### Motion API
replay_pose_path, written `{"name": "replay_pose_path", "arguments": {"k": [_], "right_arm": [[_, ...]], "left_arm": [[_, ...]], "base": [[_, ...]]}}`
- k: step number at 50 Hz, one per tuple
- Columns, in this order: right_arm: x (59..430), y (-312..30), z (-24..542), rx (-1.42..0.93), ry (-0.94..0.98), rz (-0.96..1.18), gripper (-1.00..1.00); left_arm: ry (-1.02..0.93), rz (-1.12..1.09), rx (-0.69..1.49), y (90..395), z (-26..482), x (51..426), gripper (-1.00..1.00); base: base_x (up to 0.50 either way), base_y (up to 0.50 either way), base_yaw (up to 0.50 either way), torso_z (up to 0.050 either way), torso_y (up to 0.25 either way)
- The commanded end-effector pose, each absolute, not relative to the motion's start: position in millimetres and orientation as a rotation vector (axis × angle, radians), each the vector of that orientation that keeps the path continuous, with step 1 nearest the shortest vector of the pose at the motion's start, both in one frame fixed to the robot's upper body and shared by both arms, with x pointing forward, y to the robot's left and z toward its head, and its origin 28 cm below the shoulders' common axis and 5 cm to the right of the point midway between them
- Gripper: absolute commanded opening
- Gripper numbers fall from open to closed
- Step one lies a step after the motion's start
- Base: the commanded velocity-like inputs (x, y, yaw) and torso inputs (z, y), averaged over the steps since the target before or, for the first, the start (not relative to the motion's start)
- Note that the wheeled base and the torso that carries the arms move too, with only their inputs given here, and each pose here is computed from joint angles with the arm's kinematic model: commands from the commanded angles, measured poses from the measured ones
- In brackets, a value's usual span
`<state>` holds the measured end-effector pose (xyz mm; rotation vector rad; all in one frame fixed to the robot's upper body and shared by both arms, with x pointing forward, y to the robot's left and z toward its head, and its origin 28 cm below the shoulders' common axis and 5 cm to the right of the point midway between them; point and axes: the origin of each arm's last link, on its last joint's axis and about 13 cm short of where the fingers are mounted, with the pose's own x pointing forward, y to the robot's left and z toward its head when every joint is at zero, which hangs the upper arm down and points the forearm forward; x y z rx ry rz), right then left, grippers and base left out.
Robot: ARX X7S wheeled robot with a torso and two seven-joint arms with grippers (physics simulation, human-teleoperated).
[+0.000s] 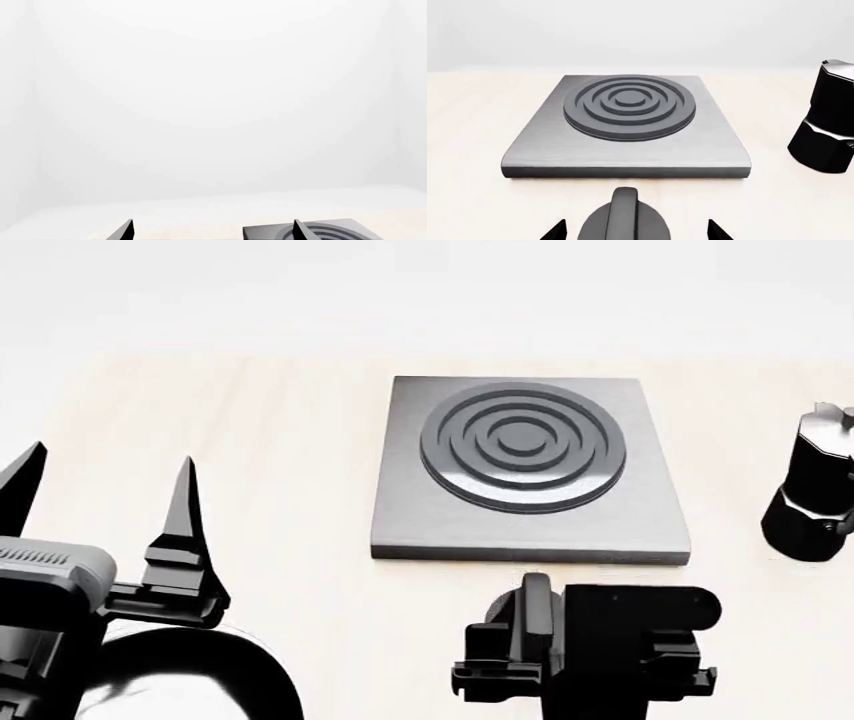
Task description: Turn on the stove.
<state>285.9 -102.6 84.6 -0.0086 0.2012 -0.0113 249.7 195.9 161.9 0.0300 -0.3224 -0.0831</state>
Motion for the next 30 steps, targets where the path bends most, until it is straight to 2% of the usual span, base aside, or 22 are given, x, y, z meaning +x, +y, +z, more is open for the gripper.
{"name": "replay_pose_path", "arguments": {"k": [1,30], "right_arm": [[289,-103,77,-0.010,0.229,-0.016,1.00],[296,-104,59,-0.008,0.289,-0.013,1.00]], "left_arm": [[-0.321,-0.081,0.030,196,162,250,1.00],[-0.318,-0.078,0.028,197,162,250,1.00]], "base": [[0.00,0.00,0.00,0.000,0.000],[0.00,0.00,0.00,0.000,0.000]]}}
